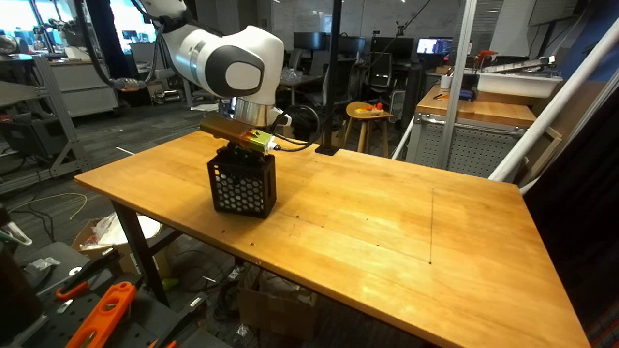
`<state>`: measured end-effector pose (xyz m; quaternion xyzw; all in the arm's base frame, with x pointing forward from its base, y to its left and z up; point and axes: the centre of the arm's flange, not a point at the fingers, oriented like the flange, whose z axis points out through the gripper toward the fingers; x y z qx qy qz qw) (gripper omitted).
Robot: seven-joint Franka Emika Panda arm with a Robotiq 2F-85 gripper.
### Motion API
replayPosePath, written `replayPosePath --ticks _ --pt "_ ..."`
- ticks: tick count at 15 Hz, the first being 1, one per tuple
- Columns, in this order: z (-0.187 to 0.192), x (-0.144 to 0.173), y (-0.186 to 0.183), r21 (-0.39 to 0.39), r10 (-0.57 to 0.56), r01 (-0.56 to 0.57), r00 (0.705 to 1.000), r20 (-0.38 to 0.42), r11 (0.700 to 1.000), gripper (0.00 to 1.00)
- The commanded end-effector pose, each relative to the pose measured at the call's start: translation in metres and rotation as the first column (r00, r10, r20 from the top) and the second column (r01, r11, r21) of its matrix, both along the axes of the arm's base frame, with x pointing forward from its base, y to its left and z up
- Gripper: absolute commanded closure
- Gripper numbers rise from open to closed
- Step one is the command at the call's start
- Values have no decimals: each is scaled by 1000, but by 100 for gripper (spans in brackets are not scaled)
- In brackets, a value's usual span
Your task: Put the towel in the basket
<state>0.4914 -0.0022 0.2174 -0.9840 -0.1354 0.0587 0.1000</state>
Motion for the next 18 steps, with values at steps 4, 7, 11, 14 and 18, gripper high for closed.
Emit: replayPosePath --ticks 4,7,11,14,18 --pt "-49 -15 14 50 4 -2 1000 -23 999 100" --pt "-24 -18 6 25 2 -1 1000 -12 1000 100" --pt "18 -27 -4 -25 17 -17 1000 -2 1000 100" --pt "46 -41 -11 -74 40 -41 999 -6 996 100" --pt "80 -59 -20 -127 50 -52 999 -20 990 100"
